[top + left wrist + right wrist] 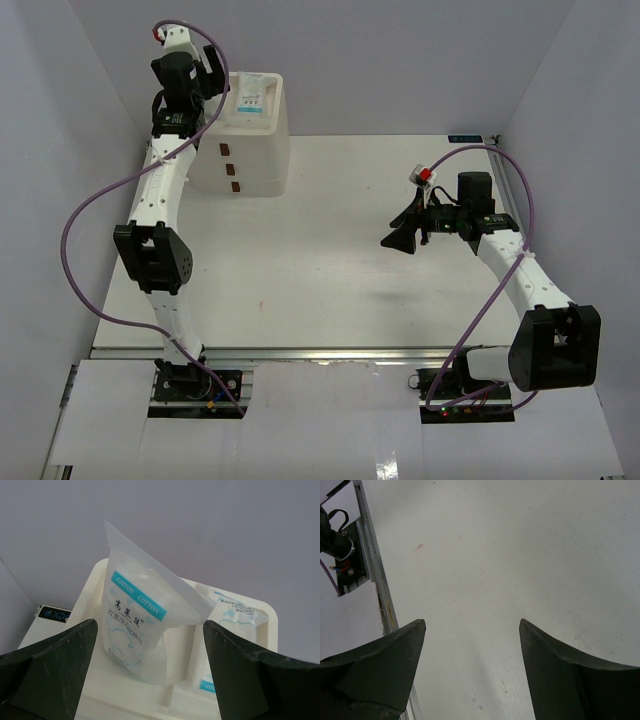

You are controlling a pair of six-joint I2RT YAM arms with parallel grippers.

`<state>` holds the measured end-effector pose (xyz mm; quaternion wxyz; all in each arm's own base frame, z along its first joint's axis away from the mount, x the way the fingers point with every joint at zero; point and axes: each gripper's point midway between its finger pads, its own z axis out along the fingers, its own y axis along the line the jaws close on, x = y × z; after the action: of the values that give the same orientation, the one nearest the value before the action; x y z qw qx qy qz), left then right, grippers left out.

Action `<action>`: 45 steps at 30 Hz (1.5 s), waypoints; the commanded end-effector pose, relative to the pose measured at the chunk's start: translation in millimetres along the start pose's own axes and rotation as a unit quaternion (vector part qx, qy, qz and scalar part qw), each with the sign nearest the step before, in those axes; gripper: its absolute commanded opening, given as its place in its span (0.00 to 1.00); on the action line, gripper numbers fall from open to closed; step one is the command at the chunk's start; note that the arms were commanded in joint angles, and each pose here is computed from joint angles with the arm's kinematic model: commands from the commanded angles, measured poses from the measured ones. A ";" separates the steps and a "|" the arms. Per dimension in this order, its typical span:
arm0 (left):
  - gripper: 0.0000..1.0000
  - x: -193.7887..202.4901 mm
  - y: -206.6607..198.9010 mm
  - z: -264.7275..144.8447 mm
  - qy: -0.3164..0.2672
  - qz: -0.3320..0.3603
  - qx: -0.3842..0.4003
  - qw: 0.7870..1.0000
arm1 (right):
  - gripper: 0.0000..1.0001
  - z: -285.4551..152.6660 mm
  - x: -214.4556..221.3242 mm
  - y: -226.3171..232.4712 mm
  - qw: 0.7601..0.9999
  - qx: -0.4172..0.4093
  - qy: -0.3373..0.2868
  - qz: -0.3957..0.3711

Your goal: Organize the makeup

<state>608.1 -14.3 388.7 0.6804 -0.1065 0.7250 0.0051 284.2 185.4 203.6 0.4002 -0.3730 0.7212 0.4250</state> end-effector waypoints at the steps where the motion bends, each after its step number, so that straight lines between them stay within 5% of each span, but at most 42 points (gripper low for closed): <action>1: 0.98 -27.5 -7.3 -12.4 -0.023 -0.016 0.021 0.999 | 0.82 -1.5 -6.5 -0.7 1.000 0.003 -0.009 -0.019; 20: 0.98 -47.4 -45.7 -26.5 -0.028 -0.073 0.120 0.990 | 0.82 -0.6 -0.6 -8.0 1.000 0.017 0.000 -0.024; 25: 0.98 -30.9 -86.2 -88.7 0.015 -0.082 0.271 0.959 | 0.82 -8.7 -1.4 -23.1 0.997 0.066 0.011 -0.039; 28: 0.98 -23.4 -111.1 -156.7 0.032 -0.100 0.390 0.915 | 0.82 -24.0 -8.0 -33.4 0.993 0.104 0.004 -0.050; 30: 0.98 26.2 -112.0 -192.3 0.091 -0.123 0.428 0.891 | 0.83 -34.1 -10.8 -37.4 0.990 0.126 -0.003 -0.058; 34: 0.98 68.9 -109.4 -268.0 0.123 -0.140 0.494 0.849 | 0.85 -52.7 -22.2 -40.7 0.984 0.161 -0.022 -0.076; 38: 0.98 121.8 -89.0 -321.2 0.145 -0.125 0.491 0.850 | 0.92 -70.1 -26.6 -42.3 0.978 0.188 -0.036 -0.083; 45: 0.98 154.7 -68.6 -383.8 0.111 -0.085 0.505 0.852 | 0.97 -80.0 -16.8 -36.1 0.973 0.216 -0.037 -0.075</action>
<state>265.8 -160.8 277.2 0.5307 0.1450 0.7129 -0.4348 306.5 108.3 232.0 0.5170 -0.3227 0.7493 0.2591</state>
